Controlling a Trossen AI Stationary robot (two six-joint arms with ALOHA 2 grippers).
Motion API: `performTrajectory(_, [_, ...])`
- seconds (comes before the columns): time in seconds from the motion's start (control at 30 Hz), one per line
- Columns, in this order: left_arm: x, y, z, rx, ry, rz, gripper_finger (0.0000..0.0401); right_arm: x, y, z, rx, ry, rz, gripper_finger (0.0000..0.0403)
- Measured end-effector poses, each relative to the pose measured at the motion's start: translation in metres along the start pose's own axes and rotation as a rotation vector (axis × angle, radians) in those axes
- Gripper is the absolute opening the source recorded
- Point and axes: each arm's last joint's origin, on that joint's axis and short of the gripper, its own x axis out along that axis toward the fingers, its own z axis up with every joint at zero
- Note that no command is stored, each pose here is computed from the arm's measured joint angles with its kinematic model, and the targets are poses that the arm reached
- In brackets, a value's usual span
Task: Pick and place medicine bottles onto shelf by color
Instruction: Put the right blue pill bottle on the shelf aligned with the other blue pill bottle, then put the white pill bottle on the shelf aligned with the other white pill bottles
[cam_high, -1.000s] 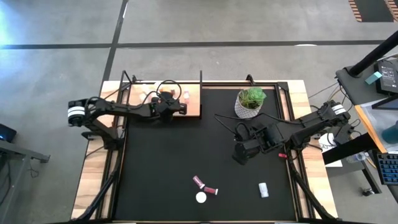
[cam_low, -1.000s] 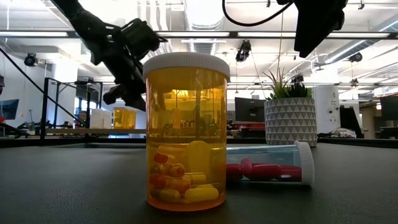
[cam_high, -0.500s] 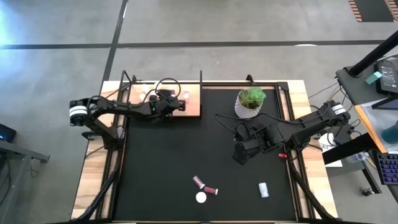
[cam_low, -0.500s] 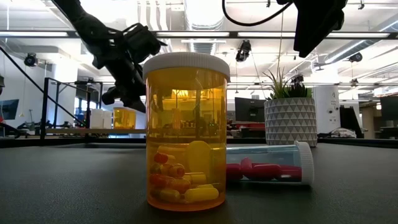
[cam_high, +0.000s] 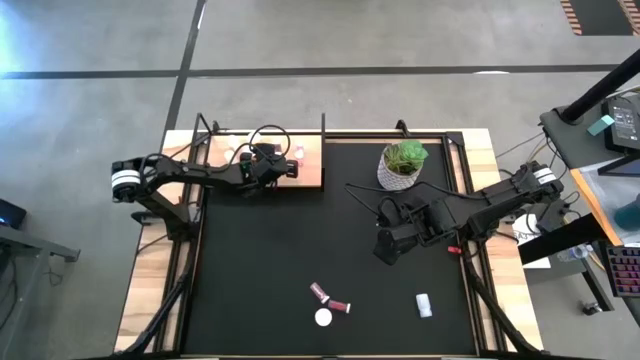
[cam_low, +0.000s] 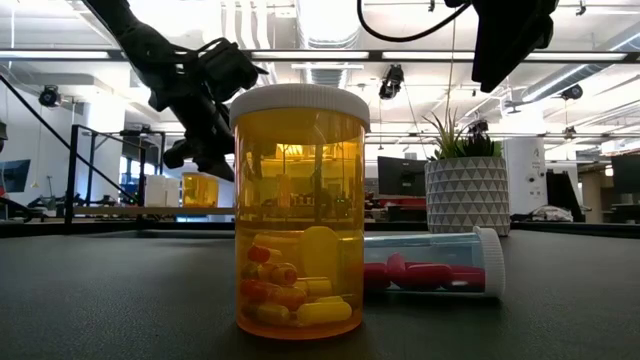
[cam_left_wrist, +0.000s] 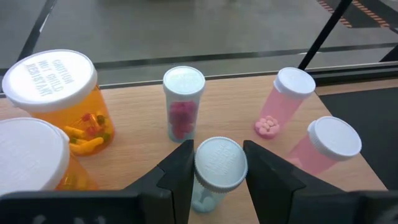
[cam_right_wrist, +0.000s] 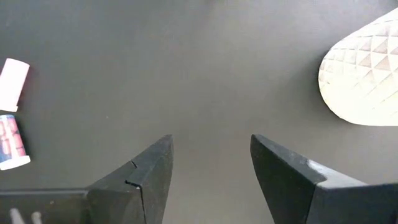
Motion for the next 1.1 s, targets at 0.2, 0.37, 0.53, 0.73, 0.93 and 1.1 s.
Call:
performTrajectory(0.2, [0.002, 0.002, -0.001, 0.007, 0.012, 0.006, 0.0133, 0.000, 0.000, 0.000, 0.002, 0.000, 0.000, 0.0203])
performTrajectory(0.37, [0.002, 0.002, 0.000, 0.001, 0.009, 0.006, 0.0147, 0.000, 0.000, 0.000, 0.016, 0.000, 0.000, 0.0203])
performTrajectory(0.53, [0.002, 0.002, 0.000, -0.009, 0.012, 0.000, 0.0159, 0.000, 0.000, 0.000, 0.017, 0.001, 0.000, 0.0203])
performTrajectory(0.73, [0.001, -0.002, 0.005, -0.024, 0.014, -0.027, 0.0177, 0.000, 0.000, 0.000, 0.018, 0.001, 0.000, 0.0203])
performTrajectory(0.93, [-0.005, -0.002, 0.012, -0.046, 0.016, -0.066, 0.0192, 0.000, 0.000, 0.000, 0.031, 0.002, 0.001, 0.0203])
performTrajectory(1.1, [-0.017, 0.001, 0.025, -0.081, -0.016, -0.104, 0.0195, 0.000, 0.000, 0.000, 0.038, 0.004, 0.003, 0.0203])
